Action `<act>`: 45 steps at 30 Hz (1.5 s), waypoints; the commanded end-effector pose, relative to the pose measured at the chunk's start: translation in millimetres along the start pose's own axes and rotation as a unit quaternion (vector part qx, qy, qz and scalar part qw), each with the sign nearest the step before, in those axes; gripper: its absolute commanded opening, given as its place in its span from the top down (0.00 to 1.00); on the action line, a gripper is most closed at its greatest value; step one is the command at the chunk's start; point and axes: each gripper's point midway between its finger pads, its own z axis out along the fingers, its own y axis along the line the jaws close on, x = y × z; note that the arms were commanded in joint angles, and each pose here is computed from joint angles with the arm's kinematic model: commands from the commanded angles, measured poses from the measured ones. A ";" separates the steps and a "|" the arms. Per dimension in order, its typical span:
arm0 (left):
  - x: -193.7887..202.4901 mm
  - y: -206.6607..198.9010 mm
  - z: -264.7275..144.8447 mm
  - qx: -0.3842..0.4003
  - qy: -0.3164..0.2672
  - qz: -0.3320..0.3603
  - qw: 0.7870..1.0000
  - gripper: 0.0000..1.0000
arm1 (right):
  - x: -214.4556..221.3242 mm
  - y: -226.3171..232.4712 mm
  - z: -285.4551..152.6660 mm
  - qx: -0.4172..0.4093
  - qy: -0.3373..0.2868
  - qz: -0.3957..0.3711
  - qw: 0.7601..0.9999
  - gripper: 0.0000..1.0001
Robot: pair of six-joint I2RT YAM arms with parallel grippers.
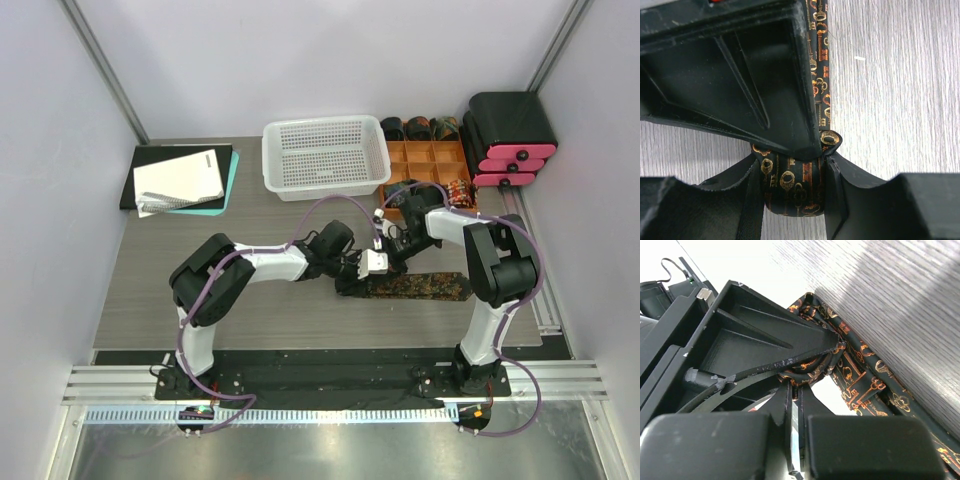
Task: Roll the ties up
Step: Roll the tie at the center of the board.
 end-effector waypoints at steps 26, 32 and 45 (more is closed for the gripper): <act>-2.9 15.7 -13.7 -0.042 -0.057 -0.055 0.996 0.21 | 24.6 -87.2 17.8 0.051 0.050 0.114 0.991 0.99; -29.2 6.1 -24.8 -0.023 -0.088 -0.046 0.995 0.38 | 14.5 -86.1 28.9 0.045 0.048 0.126 0.990 0.99; -20.8 -10.6 5.0 0.001 -0.054 -0.031 0.998 0.58 | 16.2 -48.4 58.9 -0.022 0.076 0.117 0.990 0.99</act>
